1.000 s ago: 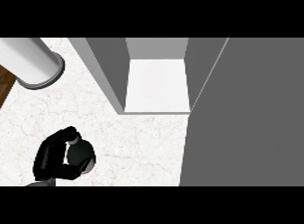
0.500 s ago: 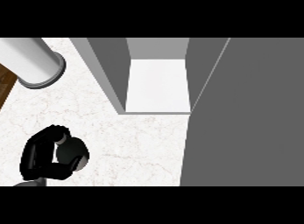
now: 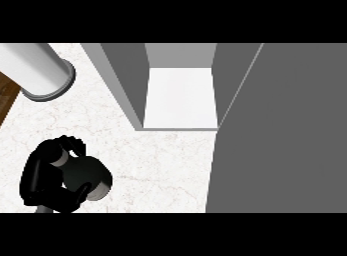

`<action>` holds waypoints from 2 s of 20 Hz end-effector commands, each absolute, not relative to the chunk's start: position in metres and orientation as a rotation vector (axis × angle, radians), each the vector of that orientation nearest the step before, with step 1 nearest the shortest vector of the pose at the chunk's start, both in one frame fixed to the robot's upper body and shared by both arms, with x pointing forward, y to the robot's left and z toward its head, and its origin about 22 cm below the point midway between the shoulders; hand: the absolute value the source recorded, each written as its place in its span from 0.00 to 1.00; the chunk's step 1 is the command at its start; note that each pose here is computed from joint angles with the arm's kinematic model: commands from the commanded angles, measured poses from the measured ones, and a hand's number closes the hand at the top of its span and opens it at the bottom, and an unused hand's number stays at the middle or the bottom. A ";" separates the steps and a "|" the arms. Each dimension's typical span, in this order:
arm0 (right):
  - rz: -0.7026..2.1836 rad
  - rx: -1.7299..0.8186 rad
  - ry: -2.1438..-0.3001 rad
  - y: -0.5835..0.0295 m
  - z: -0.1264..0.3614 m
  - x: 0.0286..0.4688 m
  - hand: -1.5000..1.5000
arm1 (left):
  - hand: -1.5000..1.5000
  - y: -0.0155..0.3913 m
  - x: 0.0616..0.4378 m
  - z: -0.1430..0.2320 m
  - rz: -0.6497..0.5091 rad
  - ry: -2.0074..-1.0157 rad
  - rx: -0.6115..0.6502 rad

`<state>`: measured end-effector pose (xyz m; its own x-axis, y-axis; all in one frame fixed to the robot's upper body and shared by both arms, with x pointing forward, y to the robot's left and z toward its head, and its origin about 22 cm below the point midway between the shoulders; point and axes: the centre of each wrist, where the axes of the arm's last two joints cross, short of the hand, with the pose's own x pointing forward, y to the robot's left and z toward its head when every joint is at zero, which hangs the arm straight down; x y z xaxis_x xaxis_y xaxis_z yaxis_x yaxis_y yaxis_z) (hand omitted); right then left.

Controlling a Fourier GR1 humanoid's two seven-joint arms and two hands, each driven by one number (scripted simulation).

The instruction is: Pick up the wine, place it into the cabinet and close the cabinet

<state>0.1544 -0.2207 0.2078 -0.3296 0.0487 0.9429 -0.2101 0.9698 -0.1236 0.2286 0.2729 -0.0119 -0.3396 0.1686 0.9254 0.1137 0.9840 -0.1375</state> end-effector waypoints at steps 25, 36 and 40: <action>0.233 0.233 -1.925 -0.219 0.206 0.127 0.00 | 1.00 0.086 0.253 0.127 -0.011 -1.897 -0.341; 0.281 0.212 -1.924 -0.228 0.212 0.117 0.00 | 1.00 0.067 0.273 0.134 0.034 -1.919 -0.246; 0.275 0.221 -1.934 -0.225 0.219 0.144 0.00 | 1.00 0.071 0.293 0.147 -0.005 -1.946 -0.203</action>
<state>0.1554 -0.2218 0.2030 -0.3353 0.0279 0.9417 -0.2345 0.9656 -0.1121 0.2799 0.0698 0.1313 -0.3393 0.1720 0.9248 0.1616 0.9792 -0.1228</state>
